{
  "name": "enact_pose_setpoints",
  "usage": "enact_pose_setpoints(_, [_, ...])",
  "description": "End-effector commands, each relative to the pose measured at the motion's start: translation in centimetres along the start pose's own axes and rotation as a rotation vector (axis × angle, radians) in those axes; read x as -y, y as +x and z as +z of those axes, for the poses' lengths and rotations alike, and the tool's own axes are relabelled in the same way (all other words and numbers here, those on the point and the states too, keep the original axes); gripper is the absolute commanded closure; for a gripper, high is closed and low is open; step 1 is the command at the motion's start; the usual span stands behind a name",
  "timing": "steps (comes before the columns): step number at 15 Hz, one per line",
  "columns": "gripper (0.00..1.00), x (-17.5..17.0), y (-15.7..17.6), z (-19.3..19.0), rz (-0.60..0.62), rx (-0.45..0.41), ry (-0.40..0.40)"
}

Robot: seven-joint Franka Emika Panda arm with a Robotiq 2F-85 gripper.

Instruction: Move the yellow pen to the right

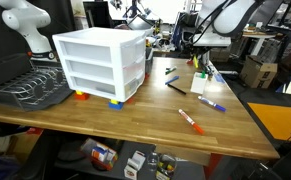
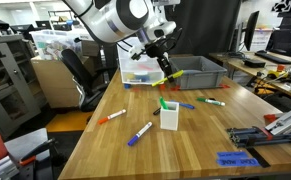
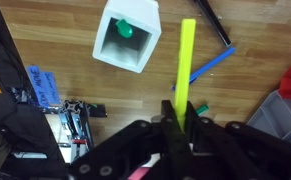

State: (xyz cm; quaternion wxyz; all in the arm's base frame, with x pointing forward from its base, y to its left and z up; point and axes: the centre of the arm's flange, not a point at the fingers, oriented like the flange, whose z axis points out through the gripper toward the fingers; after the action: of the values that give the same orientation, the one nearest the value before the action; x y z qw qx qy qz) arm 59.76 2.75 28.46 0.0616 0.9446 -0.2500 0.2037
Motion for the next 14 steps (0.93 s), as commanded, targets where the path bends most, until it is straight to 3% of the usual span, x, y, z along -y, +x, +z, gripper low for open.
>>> enact_pose_setpoints(1, [0.97, -1.9, -2.7, -3.3, 0.072, 0.039, 0.01])
enact_pose_setpoints(6, [0.97, -2.7, -7.8, -4.6, 0.143, 0.085, -0.027])
enact_pose_setpoints(11, [0.97, -1.7, -16.3, -2.5, 0.208, 0.236, -0.094])
enact_pose_setpoints(14, [0.97, -1.4, -19.8, -0.5, 0.187, 0.266, -0.131])
